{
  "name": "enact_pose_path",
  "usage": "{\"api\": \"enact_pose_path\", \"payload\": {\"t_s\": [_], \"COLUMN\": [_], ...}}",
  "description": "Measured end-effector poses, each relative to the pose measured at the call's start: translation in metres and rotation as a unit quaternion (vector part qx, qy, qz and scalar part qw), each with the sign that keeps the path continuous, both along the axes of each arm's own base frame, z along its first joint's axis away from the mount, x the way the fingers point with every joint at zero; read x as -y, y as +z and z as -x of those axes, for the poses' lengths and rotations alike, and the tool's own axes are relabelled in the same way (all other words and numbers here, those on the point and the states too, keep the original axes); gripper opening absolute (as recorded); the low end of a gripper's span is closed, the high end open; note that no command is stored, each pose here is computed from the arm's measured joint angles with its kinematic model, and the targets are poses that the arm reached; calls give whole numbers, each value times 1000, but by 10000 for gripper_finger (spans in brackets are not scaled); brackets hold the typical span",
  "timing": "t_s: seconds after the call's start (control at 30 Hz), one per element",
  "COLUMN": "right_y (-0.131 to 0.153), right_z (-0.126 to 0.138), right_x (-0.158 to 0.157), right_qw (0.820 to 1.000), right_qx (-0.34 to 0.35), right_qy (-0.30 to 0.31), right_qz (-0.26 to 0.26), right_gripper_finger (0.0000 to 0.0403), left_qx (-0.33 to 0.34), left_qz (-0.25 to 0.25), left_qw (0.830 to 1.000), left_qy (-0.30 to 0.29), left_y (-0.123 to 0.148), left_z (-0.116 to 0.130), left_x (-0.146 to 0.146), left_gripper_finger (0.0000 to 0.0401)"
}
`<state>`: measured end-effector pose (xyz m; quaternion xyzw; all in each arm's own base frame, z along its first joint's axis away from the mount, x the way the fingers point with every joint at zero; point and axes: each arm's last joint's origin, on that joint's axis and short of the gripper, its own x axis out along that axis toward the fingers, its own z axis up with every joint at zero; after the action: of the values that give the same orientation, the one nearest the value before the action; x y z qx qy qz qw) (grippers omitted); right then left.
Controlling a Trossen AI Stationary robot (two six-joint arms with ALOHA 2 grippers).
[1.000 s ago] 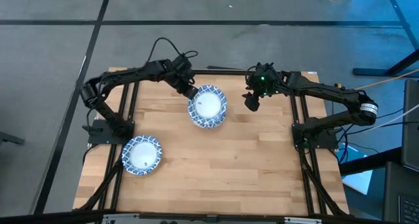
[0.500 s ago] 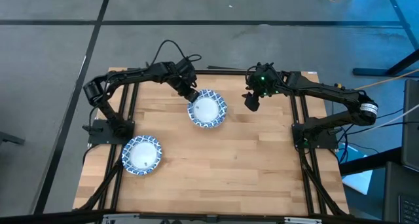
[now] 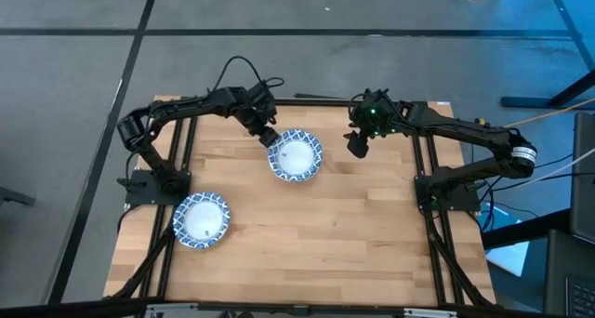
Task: Nest bowls inside each other
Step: Stack the white and blue bowl on the white and blue bowl on the table
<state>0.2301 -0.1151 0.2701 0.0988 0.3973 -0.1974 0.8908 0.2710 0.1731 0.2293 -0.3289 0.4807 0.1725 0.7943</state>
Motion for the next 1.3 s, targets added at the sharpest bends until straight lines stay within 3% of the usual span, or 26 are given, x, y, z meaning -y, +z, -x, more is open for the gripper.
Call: {"api": "enact_pose_path", "payload": {"t_s": [0.13, 0.2, 0.4, 0.57, 0.83, 0.97, 1.1, 1.3], "right_y": [0, 0, 0, 0, 2, 2, 2, 2], "right_z": [0, 0, 0, 0, -2, -2, -2, -2], "right_x": [0, 0, 0, 0, 1, 1, 1, 1], "right_qw": [1000, 1000, 1000, 1000, 1000, 1000, 1000, 1000], "right_qx": [-2, -2, -3, -2, 11, 11, 11, 12], "right_qy": [0, 0, 0, 1, 1, 1, 0, -1], "right_qz": [-1, -1, -1, 0, 7, 7, 6, 5], "right_gripper_finger": [205, 205, 205, 205, 205, 205, 205, 205], "left_qx": [-52, -68, -112, -148, -125, -125, -152, -211], "left_qz": [-86, -101, -37, 11, -4, -29, -47, -20], "left_qw": [993, 986, 966, 954, 955, 946, 923, 890], "left_qy": [-63, -111, -230, -260, -269, -296, -350, -403], "left_y": [9, 15, 27, 31, 31, 31, 24, -11], "left_z": [15, 22, 42, 44, 23, 18, 21, 38], "left_x": [1, 6, 42, 73, 106, 121, 134, 155], "left_gripper_finger": [162, 161, 161, 161, 161, 161, 161, 161]}}
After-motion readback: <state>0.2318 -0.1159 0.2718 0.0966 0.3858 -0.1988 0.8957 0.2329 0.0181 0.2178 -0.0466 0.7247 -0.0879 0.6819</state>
